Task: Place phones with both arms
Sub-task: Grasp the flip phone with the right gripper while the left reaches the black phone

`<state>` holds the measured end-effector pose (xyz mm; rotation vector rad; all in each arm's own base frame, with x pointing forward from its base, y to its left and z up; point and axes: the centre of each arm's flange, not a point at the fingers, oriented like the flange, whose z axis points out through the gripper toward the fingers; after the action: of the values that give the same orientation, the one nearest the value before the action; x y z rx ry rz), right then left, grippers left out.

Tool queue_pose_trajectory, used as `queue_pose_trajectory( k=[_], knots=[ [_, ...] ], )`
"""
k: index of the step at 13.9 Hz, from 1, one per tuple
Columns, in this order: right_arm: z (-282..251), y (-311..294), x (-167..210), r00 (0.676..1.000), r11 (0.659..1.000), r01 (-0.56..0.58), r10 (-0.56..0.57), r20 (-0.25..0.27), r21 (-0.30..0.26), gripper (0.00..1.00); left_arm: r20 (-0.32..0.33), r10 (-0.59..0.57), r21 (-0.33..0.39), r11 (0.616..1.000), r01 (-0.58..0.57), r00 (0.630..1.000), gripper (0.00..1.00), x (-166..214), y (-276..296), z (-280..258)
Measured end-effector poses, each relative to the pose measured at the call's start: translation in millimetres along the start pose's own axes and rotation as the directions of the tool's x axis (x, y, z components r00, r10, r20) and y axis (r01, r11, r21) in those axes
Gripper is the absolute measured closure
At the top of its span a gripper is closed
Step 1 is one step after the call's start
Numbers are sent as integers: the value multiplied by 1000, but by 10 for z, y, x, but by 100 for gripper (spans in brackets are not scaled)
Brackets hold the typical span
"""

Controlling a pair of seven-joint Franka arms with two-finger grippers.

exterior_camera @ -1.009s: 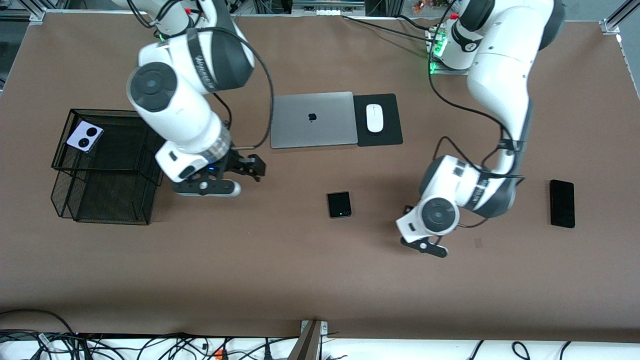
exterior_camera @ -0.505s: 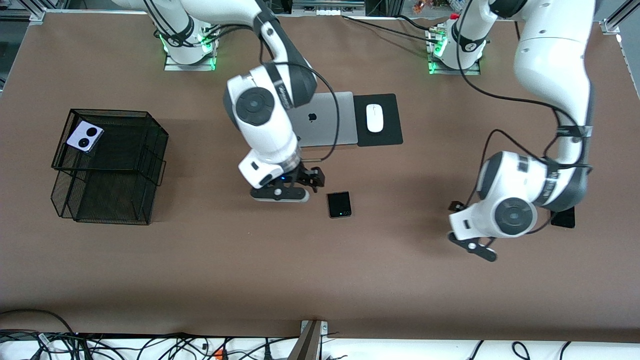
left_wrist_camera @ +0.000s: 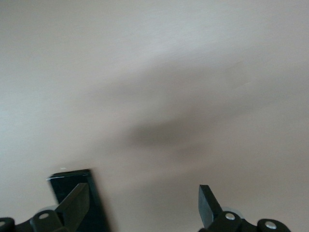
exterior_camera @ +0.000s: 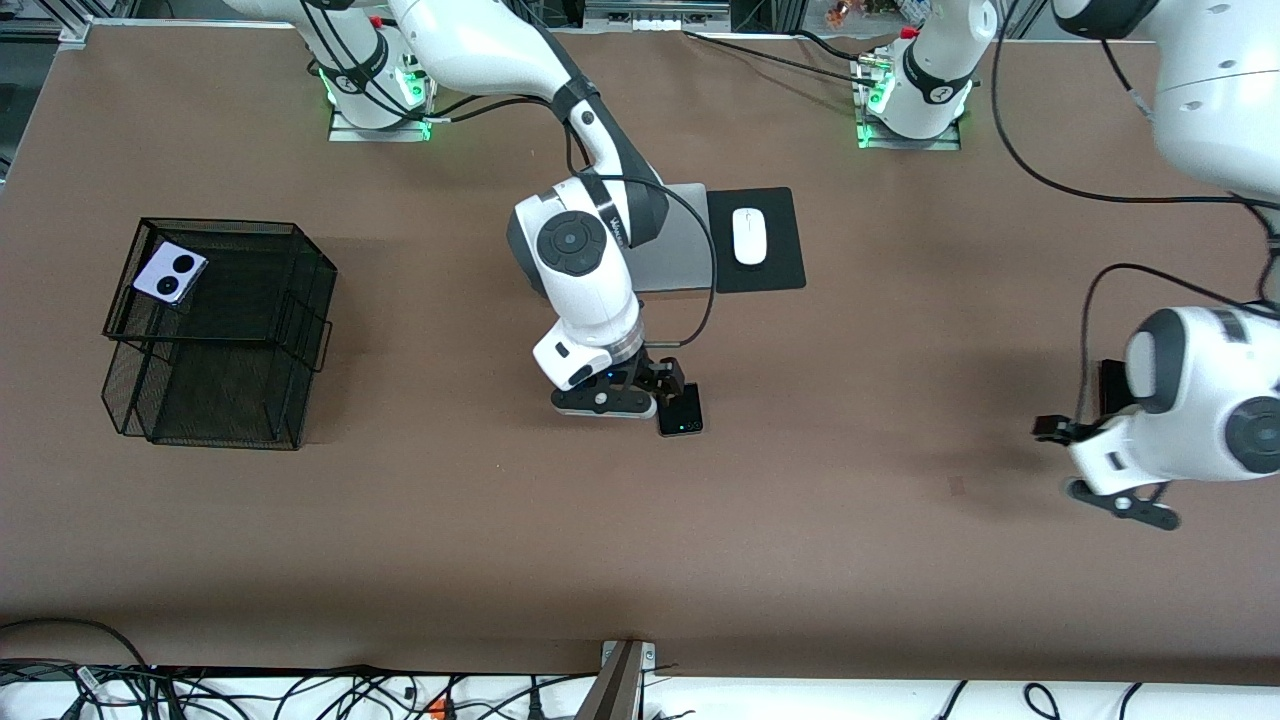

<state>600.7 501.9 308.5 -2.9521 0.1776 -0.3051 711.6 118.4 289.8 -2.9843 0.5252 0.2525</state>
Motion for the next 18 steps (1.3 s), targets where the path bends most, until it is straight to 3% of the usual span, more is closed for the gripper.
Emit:
queue_pose_trajectory(
  k=[6,10,18],
  knots=[
    [256,-83,-87,998,1000,-2,3,-56,29,1,-50,44,10,999,-44,998,0,-398,-734,160],
    [485,-163,-212,996,998,-13,19,-86,65,0,-75,11,11,1000,-10,997,0,-738,-1223,413],
    [700,-347,-548,994,997,63,-60,-89,34,0,-110,-43,-78,996,34,993,0,-793,-1233,741]
  ],
)
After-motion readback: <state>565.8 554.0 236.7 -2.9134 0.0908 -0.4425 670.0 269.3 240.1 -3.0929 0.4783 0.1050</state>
